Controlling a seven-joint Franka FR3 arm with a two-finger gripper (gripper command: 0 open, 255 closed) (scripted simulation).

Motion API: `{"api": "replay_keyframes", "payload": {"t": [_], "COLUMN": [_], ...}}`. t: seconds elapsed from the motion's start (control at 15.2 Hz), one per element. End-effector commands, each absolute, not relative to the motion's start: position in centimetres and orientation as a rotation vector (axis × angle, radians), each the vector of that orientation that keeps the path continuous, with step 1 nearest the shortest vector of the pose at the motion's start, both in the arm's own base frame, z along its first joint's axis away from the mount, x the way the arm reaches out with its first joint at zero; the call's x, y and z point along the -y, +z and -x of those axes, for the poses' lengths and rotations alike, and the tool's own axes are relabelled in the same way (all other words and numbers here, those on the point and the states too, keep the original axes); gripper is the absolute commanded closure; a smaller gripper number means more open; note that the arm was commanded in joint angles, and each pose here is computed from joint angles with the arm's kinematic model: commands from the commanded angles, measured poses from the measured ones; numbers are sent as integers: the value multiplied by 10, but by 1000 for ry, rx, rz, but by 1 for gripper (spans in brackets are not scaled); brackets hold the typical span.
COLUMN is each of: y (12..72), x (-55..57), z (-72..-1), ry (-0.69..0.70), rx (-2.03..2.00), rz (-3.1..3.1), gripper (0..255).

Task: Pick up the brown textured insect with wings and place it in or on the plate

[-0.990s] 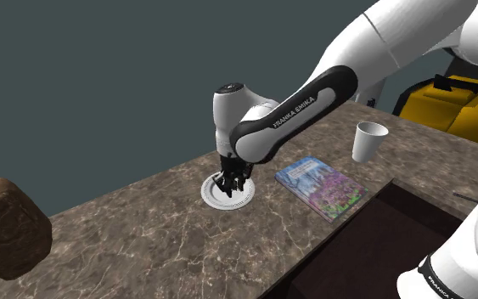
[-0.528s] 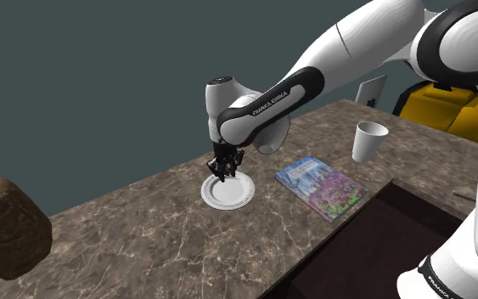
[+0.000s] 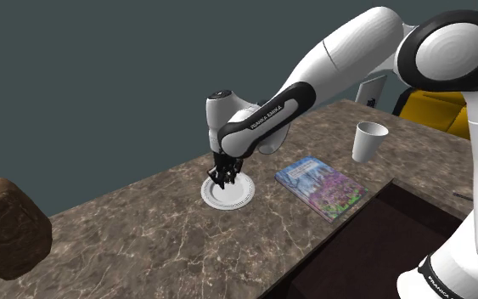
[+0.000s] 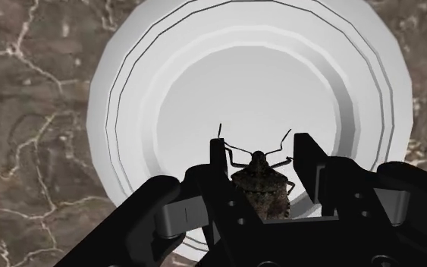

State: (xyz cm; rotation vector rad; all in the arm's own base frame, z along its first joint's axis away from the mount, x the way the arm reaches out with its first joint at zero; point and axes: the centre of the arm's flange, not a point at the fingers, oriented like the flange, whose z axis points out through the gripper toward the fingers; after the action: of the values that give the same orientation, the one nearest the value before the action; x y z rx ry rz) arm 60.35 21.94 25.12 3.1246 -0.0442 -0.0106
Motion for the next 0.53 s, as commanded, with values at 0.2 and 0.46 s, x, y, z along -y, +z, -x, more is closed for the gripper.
{"api": "replay_keyframes", "payload": {"t": [0.2,0.46], "y": [232,232], "x": [-220,-220], "z": [-604,-604], "ry": [-10,-10], "rx": [44,44], "rz": [-3125,-3125], "gripper": [255,255]}}
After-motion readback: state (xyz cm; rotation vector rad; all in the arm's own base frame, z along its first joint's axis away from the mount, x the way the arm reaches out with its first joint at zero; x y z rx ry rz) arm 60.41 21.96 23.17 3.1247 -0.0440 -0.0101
